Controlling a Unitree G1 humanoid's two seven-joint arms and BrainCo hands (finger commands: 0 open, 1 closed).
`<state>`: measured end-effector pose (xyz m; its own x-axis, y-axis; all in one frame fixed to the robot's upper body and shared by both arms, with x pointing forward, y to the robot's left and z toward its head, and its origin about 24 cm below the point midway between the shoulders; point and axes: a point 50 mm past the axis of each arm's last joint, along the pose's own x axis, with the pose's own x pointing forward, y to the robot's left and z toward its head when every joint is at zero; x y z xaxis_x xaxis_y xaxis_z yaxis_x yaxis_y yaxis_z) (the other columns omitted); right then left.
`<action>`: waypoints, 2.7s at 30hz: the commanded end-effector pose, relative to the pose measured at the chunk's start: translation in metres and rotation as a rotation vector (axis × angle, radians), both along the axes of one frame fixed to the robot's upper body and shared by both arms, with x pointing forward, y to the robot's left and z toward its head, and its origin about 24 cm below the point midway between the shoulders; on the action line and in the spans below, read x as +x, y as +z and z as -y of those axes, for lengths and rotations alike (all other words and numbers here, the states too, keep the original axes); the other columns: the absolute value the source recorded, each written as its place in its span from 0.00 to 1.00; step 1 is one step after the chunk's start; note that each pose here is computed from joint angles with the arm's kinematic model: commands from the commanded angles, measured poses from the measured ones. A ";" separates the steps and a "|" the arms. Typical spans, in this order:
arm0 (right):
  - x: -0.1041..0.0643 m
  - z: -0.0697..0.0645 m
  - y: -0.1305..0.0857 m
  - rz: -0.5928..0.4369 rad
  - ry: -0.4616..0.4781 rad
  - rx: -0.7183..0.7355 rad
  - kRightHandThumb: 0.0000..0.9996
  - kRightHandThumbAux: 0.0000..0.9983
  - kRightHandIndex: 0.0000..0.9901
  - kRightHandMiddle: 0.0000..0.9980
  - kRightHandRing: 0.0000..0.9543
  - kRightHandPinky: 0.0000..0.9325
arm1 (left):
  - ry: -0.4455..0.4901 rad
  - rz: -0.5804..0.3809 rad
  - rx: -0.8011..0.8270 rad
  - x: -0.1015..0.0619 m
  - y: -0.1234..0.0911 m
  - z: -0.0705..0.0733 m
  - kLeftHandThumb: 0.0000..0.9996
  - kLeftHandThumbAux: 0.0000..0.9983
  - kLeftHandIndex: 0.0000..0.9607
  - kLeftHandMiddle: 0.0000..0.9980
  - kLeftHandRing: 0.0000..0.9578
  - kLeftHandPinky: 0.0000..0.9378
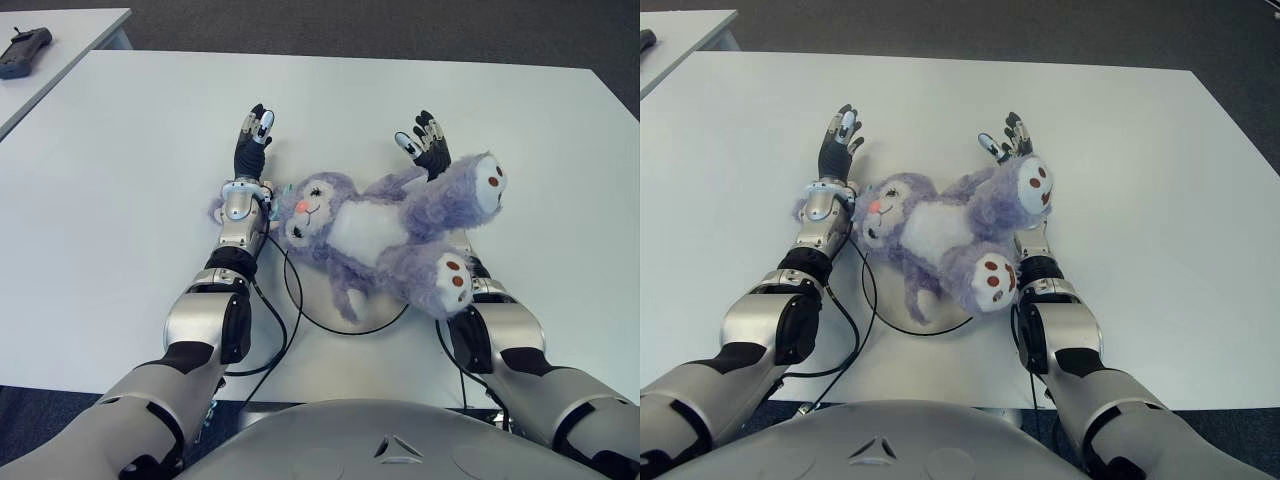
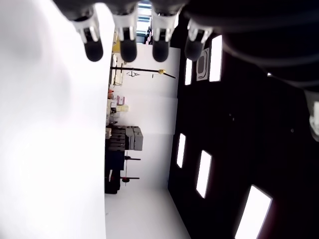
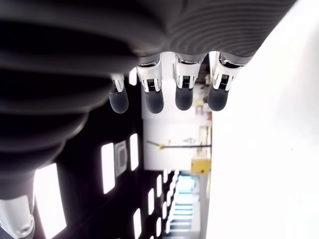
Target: Put the doll into the plate.
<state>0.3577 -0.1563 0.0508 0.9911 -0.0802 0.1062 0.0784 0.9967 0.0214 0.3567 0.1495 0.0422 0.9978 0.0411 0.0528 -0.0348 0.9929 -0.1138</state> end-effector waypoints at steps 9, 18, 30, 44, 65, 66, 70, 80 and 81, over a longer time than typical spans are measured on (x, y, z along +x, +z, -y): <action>-0.029 0.007 -0.049 -0.145 -0.080 0.047 0.00 0.60 0.00 0.03 0.00 0.00 | -0.031 -0.203 -0.007 -0.031 -0.054 0.001 0.00 0.36 0.00 0.01 0.00 0.00; -0.037 0.010 -0.059 -0.164 -0.124 0.073 0.00 0.60 0.01 0.02 0.00 0.00 | -0.046 -0.246 0.001 -0.037 -0.063 -0.003 0.00 0.36 0.00 0.00 0.00 0.00; -0.047 0.021 -0.065 -0.148 -0.153 0.084 0.00 0.61 0.02 0.03 0.00 0.00 | -0.051 -0.233 0.004 -0.047 -0.071 -0.008 0.00 0.35 0.00 0.02 0.00 0.00; -0.080 0.023 -0.087 -0.134 -0.164 0.063 0.00 0.63 0.04 0.05 0.03 0.03 | -0.055 -0.199 0.019 -0.073 -0.087 -0.006 0.00 0.37 0.00 0.04 0.00 0.00; -0.114 0.030 -0.134 -0.444 -0.197 0.076 0.00 0.61 0.03 0.04 0.02 0.00 | -0.036 -0.472 -0.027 -0.106 -0.129 -0.005 0.00 0.38 0.00 0.02 0.00 0.00; -0.115 0.030 -0.134 -0.445 -0.198 0.076 0.00 0.61 0.03 0.04 0.02 0.00 | -0.035 -0.473 -0.031 -0.106 -0.130 -0.005 0.00 0.38 0.00 0.02 0.00 0.00; -0.120 0.035 -0.137 -0.459 -0.204 0.069 0.00 0.61 0.04 0.04 0.02 0.00 | -0.035 -0.467 -0.043 -0.107 -0.130 -0.004 0.00 0.38 0.00 0.01 0.00 0.00; -0.125 0.033 -0.140 -0.458 -0.205 0.085 0.00 0.60 0.03 0.03 0.01 0.01 | -0.040 -0.490 0.023 -0.111 -0.133 -0.006 0.00 0.36 0.00 0.01 0.00 0.00; -0.125 0.033 -0.140 -0.457 -0.206 0.087 0.00 0.59 0.03 0.03 0.01 0.01 | -0.040 -0.494 0.024 -0.111 -0.133 -0.006 0.00 0.36 0.00 0.01 0.00 0.00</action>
<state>0.3514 -0.1718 0.0565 0.9603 -0.1623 0.2271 0.1536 0.9866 0.0555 0.3485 0.1445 0.0363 0.9930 -0.0573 0.1030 0.0620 0.9972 -0.0424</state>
